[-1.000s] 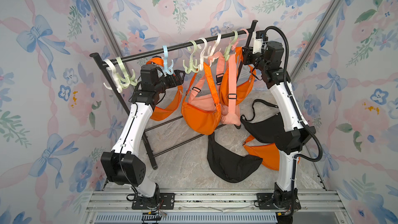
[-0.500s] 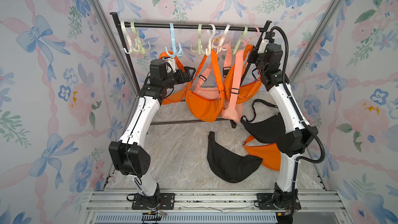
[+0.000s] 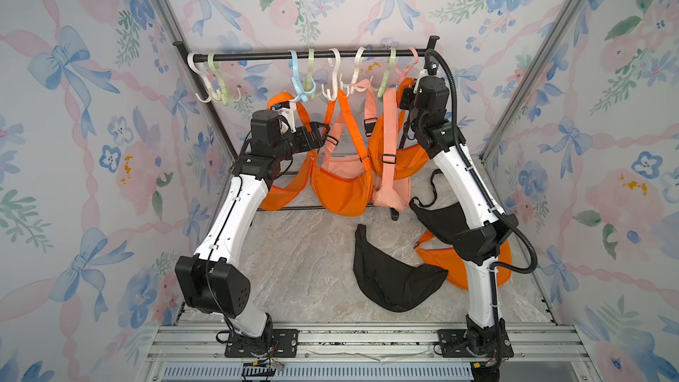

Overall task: Take the bag off the hook
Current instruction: Adjust the clothesline at the center of the board.

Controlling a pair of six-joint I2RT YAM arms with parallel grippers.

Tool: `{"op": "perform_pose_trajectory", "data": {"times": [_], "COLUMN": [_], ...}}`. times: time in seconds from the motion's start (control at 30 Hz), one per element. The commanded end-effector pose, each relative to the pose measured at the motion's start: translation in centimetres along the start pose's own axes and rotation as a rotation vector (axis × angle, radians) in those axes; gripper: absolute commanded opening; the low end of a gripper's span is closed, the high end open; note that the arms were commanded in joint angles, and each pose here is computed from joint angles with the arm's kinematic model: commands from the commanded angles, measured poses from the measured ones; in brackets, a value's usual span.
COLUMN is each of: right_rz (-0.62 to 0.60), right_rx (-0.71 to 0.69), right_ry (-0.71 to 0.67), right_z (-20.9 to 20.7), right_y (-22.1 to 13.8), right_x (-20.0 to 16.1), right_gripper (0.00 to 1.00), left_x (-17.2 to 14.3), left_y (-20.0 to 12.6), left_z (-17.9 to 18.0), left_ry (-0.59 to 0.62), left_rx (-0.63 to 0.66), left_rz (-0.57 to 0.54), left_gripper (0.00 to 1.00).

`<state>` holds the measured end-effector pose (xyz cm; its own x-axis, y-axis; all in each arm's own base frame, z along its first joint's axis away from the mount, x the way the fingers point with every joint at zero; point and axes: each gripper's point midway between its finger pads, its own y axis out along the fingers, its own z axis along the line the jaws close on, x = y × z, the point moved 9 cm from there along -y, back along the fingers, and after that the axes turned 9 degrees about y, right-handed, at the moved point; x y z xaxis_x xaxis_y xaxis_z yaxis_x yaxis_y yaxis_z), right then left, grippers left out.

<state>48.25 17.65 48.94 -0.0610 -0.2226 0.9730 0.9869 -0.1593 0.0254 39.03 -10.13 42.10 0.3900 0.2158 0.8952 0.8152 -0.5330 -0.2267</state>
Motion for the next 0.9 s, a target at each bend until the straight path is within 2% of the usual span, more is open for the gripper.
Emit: {"op": "perform_pose_trajectory", "data": {"times": [0.0,0.23,0.43,0.6,0.73,0.8,0.83,0.87], "right_rz": [-0.108,-0.167,-0.187,-0.205,-0.17,-0.137,-0.128,-0.115], "right_rx": [-0.057,-0.1,-0.129,-0.138,-0.117,-0.084,-0.067,-0.038], "right_ry": [0.188,0.128,0.116,0.107,0.075,0.063,0.061,0.06], "right_z": [0.1,-0.4,-1.7,-2.8,-2.7,-2.1,-1.9,-1.5], "right_y": [-0.7,-0.8,-0.6,-0.1,-0.1,-0.3,-0.4,-0.5], "right_x": [2.1,3.5,4.5,5.1,4.7,4.1,3.8,3.5], "right_gripper": [0.0,0.0,0.0,0.0,0.0,0.0,0.07,0.18], "left_x": [-0.8,-2.8,-4.0,-4.7,-3.8,-3.2,-2.9,-2.7], "left_y": [-1.0,-2.1,-2.9,-4.2,-6.8,-8.5,-9.1,-9.7], "left_z": [0.1,1.7,4.0,3.0,1.0,0.2,0.0,-0.2], "left_ry": [-0.014,-0.057,-0.139,-0.151,-0.107,-0.078,-0.066,-0.05], "left_rx": [0.028,0.102,0.172,0.111,0.052,0.067,0.084,0.106], "left_rz": [-0.003,0.02,0.031,0.044,-0.003,-0.04,-0.051,-0.061], "left_gripper": [0.98,0.98,0.98,0.98,0.98,0.98,0.98,0.98]}}
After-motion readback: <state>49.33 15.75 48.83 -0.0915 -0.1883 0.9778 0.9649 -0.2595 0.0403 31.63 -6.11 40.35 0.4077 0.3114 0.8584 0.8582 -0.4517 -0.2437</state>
